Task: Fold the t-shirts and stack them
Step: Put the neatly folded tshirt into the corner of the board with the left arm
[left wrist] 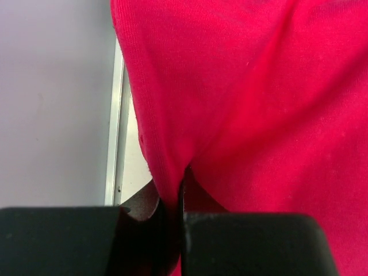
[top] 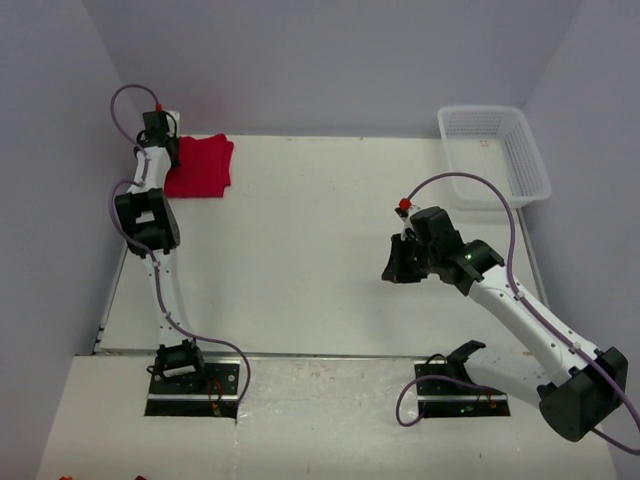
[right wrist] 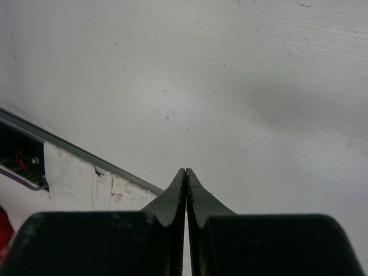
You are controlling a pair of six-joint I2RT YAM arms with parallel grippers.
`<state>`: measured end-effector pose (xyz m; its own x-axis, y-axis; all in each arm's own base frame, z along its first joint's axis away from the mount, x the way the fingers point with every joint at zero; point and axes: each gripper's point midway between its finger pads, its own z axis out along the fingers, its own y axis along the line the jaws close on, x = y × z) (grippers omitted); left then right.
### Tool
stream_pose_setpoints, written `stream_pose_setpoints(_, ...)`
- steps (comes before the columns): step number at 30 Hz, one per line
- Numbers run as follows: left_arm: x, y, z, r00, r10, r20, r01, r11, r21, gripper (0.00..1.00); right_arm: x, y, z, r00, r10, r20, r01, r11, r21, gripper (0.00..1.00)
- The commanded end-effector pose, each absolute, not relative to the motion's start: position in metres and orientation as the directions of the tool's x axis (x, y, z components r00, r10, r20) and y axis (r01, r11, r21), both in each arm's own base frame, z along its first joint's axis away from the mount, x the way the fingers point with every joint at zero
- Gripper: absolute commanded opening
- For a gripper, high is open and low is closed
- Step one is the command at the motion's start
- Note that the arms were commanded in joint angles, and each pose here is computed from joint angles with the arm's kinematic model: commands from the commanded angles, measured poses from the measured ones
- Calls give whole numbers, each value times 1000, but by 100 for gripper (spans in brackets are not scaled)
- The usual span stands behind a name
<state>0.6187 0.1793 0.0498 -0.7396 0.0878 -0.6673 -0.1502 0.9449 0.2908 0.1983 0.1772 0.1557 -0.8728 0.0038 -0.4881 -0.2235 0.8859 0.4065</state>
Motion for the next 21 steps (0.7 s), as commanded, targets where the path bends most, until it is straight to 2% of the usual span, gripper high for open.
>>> stream_pose_setpoints(1, 641, 187, 79, -665, 141, -734, -164, 931, 327, 0, 206, 178, 169, -855, 7, -518, -230, 890, 393, 0)
stream_pose_setpoints(10, 644, 194, 72, -649, 148, -746, -188, 919, 346, 1, 207, 181, 162, -866, 4, -500, -226, 889, 398, 0)
stream_pose_setpoints(11, 644, 194, 75, -642, 148, -752, -199, 915, 351, 14, 207, 181, 161, -868, 3, -497, -225, 889, 399, 0)
stream_pose_setpoints(13, 640, 195, 86, -607, 149, -781, -232, 907, 353, 26, 206, 182, 157, -873, 0, -487, -225, 886, 404, 0)
stream_pose_setpoints(14, 639, 195, 93, -591, 149, -793, -244, 904, 352, 55, 206, 183, 157, -873, -1, -487, -228, 885, 407, 0)
stream_pose_setpoints(16, 635, 197, 112, -550, 150, -822, -282, 892, 352, 78, 205, 185, 154, -878, -1, -478, -228, 880, 416, 0)
stream_pose_setpoints(17, 635, 196, 119, -535, 153, -831, -295, 887, 354, 98, 204, 186, 154, -878, -2, -478, -231, 878, 420, 0)
stream_pose_setpoints(21, 629, 195, 160, -468, 153, -870, -371, 859, 351, 100, 201, 188, 156, -876, 2, -483, -240, 866, 438, 0)
